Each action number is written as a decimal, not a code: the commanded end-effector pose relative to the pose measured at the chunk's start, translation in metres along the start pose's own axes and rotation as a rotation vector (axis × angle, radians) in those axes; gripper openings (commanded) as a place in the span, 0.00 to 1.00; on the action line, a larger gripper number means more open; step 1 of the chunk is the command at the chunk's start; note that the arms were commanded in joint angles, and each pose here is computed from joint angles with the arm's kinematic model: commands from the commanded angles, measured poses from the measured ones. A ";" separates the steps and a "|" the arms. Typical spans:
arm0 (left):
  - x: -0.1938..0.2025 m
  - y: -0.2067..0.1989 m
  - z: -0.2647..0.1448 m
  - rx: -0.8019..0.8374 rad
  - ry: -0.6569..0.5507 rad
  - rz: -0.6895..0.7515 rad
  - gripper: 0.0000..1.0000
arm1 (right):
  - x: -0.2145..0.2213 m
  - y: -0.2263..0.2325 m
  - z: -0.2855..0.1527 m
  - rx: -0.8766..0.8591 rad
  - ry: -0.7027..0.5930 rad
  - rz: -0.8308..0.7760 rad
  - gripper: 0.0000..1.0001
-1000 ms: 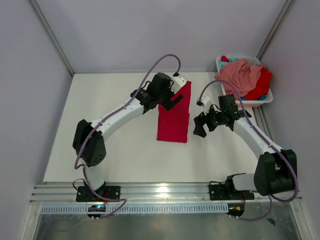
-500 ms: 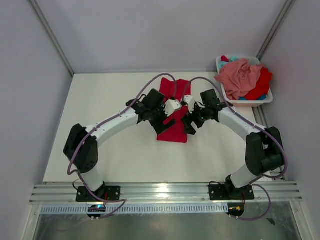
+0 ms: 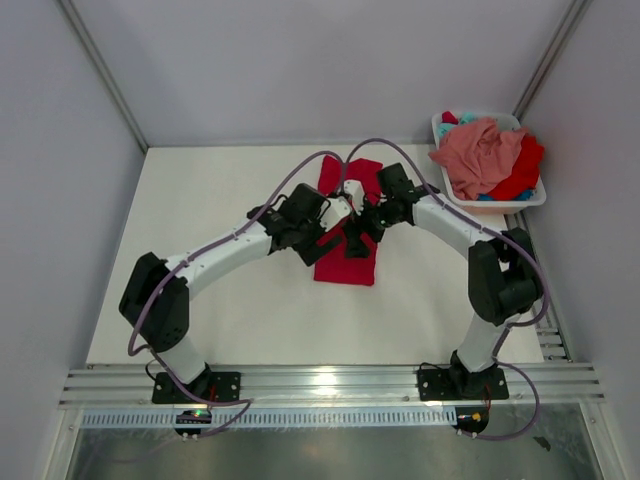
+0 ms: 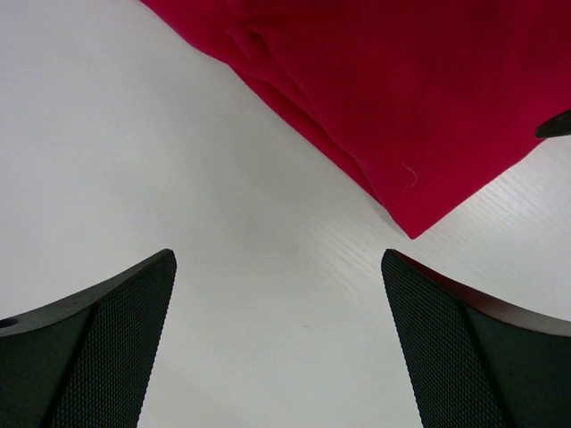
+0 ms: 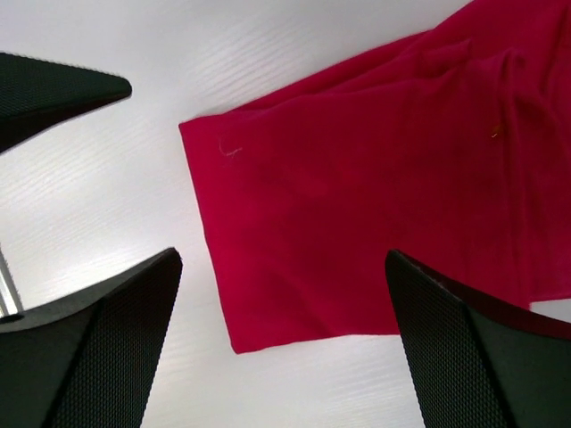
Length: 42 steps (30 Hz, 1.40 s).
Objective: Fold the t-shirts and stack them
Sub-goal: Fold the tshirt
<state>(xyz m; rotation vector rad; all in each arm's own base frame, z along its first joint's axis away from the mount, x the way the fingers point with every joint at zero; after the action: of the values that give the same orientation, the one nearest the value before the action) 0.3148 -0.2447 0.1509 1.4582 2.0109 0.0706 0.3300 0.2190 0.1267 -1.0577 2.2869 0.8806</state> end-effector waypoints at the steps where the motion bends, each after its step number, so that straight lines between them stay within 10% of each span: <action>1: -0.022 0.027 -0.019 -0.131 -0.100 -0.020 0.99 | 0.017 0.020 0.012 -0.114 0.080 0.007 0.99; 27: -0.040 0.061 -0.074 -0.210 -0.184 -0.076 0.99 | 0.059 0.009 0.045 -0.164 0.324 0.286 0.99; 35: -0.014 0.045 -0.042 -0.131 -0.175 -0.066 0.99 | 0.021 0.053 -0.024 -0.190 0.268 0.179 0.99; 42: -0.008 -0.009 -0.015 0.135 -0.239 -0.092 0.99 | 0.010 0.035 -0.072 0.188 0.090 0.039 0.99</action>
<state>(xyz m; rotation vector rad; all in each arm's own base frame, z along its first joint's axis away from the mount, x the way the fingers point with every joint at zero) 0.3048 -0.2244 0.1539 1.3886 1.9854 -0.0748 0.2779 0.1971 0.1635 -1.0689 2.5062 0.8441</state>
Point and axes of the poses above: each gripper's point midway between its finger pads, its own z axis out along the fingers, its own y axis along the line the jaws close on, x = y × z, the point moved 3 cm from there along -z, back along the fingers, and after that the axes turned 14 degrees about z, right-handed, at the moved point
